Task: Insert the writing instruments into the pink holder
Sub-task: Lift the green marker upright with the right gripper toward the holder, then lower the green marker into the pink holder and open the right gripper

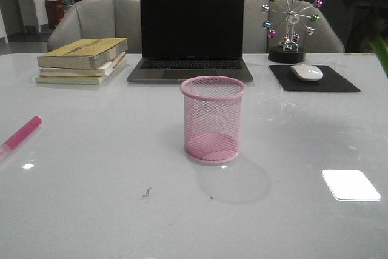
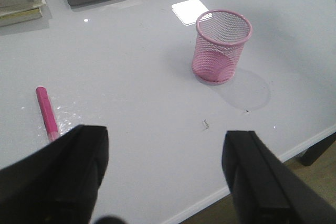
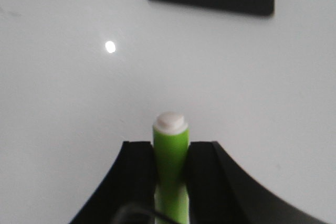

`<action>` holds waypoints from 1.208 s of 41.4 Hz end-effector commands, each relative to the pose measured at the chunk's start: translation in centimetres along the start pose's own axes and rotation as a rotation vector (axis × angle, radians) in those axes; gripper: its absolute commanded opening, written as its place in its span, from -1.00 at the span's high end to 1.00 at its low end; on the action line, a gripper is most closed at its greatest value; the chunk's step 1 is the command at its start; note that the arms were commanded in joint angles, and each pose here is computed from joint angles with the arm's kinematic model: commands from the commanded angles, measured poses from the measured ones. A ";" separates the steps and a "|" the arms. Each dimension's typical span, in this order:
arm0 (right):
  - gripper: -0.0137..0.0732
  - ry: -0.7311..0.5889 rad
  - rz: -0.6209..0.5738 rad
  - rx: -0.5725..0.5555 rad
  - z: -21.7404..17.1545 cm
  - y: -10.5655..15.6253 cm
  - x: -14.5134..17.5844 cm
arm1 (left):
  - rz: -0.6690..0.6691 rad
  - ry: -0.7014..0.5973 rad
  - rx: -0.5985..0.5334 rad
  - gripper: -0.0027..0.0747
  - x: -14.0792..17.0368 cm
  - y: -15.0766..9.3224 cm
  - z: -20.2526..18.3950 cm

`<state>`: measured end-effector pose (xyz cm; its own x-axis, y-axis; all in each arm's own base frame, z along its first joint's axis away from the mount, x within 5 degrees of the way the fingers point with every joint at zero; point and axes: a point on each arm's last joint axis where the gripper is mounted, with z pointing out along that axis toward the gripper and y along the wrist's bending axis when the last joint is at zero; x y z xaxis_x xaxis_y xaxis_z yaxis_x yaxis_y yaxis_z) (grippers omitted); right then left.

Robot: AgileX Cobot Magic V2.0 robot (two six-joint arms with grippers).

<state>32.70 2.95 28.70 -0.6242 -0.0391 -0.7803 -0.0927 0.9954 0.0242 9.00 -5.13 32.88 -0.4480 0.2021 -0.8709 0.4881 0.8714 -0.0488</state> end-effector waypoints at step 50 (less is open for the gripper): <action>-0.39 -0.423 -0.213 -0.400 0.7 16.2 2.7 | -0.001 -0.098 0.009 -0.38 -1.4 -0.1 -0.3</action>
<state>30.72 19.49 21.84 -0.3391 -0.1810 -0.9232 -0.5105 0.8597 0.0189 9.00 -5.13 32.88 -0.4467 0.2033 -0.8713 0.4888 0.8711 -0.0474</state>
